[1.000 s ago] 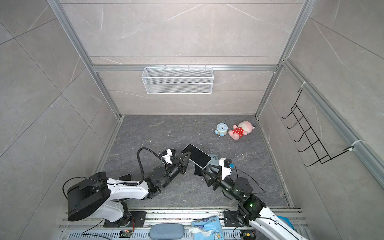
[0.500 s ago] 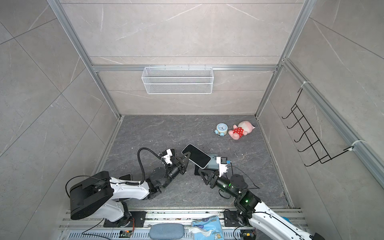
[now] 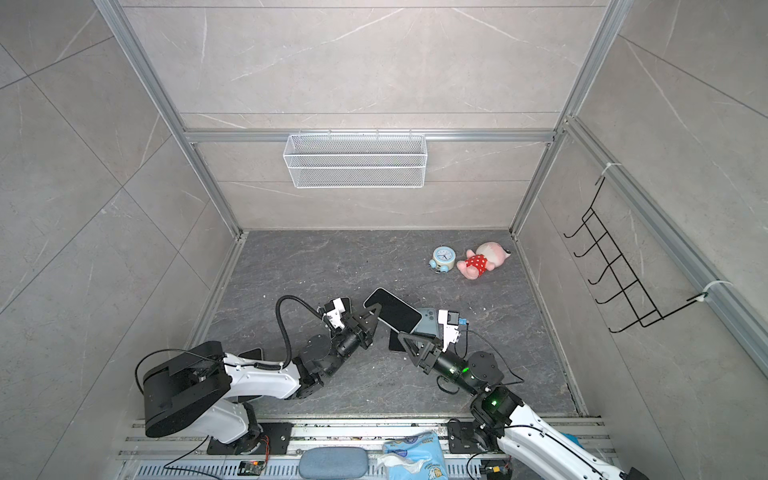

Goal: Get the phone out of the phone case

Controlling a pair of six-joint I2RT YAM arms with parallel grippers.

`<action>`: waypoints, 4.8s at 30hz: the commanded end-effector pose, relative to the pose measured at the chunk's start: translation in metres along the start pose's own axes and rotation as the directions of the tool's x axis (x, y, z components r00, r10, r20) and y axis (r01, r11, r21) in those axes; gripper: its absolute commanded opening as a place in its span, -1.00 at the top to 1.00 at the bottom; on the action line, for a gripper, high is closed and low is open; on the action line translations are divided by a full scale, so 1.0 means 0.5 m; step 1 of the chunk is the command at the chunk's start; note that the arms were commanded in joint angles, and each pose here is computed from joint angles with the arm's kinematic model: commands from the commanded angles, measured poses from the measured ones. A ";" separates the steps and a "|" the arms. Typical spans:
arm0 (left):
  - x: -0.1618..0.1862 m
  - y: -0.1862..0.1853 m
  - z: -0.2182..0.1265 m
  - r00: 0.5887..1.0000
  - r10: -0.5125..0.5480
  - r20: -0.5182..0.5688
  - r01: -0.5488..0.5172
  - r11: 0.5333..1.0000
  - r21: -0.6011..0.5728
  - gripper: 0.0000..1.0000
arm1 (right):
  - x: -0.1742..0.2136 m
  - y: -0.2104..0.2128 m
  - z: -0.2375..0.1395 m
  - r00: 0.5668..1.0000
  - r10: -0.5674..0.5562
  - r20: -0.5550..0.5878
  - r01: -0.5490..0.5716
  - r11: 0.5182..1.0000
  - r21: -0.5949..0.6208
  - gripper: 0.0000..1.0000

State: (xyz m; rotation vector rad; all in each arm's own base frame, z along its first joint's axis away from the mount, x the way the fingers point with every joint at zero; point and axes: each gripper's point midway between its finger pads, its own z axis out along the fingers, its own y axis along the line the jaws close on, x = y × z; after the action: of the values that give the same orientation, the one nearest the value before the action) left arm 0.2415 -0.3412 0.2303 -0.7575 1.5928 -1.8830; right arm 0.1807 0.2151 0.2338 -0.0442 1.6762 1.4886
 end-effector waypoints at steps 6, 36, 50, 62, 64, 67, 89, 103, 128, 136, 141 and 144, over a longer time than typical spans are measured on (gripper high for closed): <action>-0.009 -0.070 -0.004 0.999 -0.024 0.023 0.020 0.991 0.133 1.00 | -0.018 0.000 -0.004 0.998 0.029 0.046 -0.029 1.000 -0.012 0.40; 0.028 -0.098 0.020 0.998 0.019 -0.058 -0.021 0.999 -0.039 1.00 | -0.009 -0.083 0.018 0.830 -0.550 -0.090 0.558 0.814 0.161 1.00; 0.003 -0.130 0.015 0.999 0.024 -0.024 -0.022 0.998 0.060 1.00 | 0.008 -0.046 -0.018 0.914 -0.404 -0.045 0.406 0.910 0.081 0.20; -0.002 -0.125 0.017 0.999 0.040 0.001 -0.040 0.990 0.139 1.00 | -0.017 0.003 -0.034 0.995 -0.091 0.051 0.091 0.996 -0.002 -0.30; 0.000 -0.126 0.015 0.999 0.049 0.003 -0.048 0.989 0.143 1.00 | -0.017 -0.001 -0.021 0.998 -0.060 0.033 0.059 0.998 0.014 -0.26; 0.004 -0.134 0.009 0.998 0.067 0.001 -0.066 0.985 0.159 1.00 | -0.020 -0.011 -0.003 0.999 -0.007 0.037 0.006 1.000 0.020 -0.18; -0.027 -0.103 -0.025 0.994 0.093 0.061 -0.100 0.987 0.129 1.00 | -0.037 0.047 -0.024 0.995 0.072 0.069 -0.062 0.988 -0.139 -0.26; -0.009 -0.105 -0.002 0.997 0.074 0.035 -0.078 0.987 0.143 1.00 | -0.025 0.030 -0.020 0.993 0.109 0.046 -0.103 0.988 -0.116 -0.17; -0.012 -0.104 0.000 0.995 0.089 0.050 -0.095 0.986 0.138 1.00 | 0.022 -0.017 -0.034 0.979 0.206 -0.001 -0.205 0.975 -0.084 -0.11; -0.004 -0.093 0.007 0.996 0.083 0.035 -0.087 0.988 0.127 1.00 | 0.015 -0.015 -0.037 0.981 0.194 0.015 -0.193 0.978 -0.078 -0.12; 0.002 -0.090 0.009 0.997 0.078 0.028 -0.081 0.988 0.132 1.00 | 0.019 -0.019 -0.029 0.980 0.199 0.004 -0.198 0.977 -0.077 -0.08; 0.003 -0.093 0.009 0.996 0.080 0.026 -0.083 0.987 0.137 1.00 | 0.021 -0.025 -0.024 0.979 0.206 0.003 -0.205 0.976 -0.074 -0.08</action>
State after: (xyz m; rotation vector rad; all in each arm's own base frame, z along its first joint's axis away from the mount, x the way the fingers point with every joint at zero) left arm 0.2434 -0.3392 0.2243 -0.6546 1.6302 -1.7461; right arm 0.1742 0.2072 0.2101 0.1037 1.6936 1.6774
